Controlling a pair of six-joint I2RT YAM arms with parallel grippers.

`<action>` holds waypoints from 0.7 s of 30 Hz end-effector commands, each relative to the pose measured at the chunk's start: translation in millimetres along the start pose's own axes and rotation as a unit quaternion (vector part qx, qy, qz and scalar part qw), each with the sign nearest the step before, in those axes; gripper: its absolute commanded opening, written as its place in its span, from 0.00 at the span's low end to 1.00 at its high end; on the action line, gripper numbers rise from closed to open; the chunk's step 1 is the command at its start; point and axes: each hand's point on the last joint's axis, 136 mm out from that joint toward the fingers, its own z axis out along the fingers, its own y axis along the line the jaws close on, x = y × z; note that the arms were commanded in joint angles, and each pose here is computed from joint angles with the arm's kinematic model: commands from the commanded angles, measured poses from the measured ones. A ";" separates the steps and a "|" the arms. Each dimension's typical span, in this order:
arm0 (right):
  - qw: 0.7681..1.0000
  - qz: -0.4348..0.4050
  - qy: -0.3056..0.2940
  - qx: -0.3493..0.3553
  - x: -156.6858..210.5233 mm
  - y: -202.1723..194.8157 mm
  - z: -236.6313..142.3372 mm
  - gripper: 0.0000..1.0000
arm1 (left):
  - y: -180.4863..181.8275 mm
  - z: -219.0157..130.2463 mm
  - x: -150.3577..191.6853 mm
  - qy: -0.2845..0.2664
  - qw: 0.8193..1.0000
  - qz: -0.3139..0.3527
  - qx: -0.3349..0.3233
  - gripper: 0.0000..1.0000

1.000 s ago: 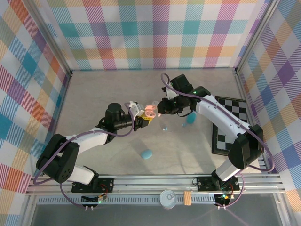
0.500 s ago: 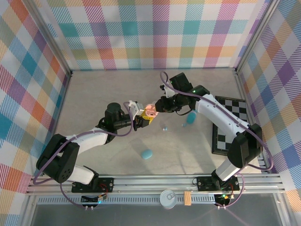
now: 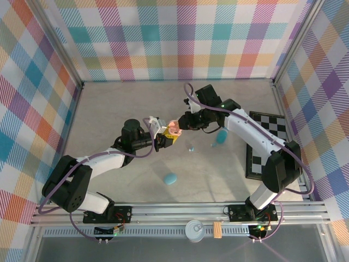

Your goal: Insert the wireless bluetooth earbuds into the charging case

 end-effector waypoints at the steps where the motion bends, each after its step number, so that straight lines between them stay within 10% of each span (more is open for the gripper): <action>1: 1.000 -0.017 0.006 -0.014 3.4 1.5 8.8 0.18 | -7.6 0.3 -25.1 -0.037 0.999 0.028 0.014 0.26; 21: 0.998 -0.064 -0.003 -0.027 7.2 13.7 -1.7 0.33 | -5.0 1.8 -30.5 -0.046 0.999 0.027 0.011 0.26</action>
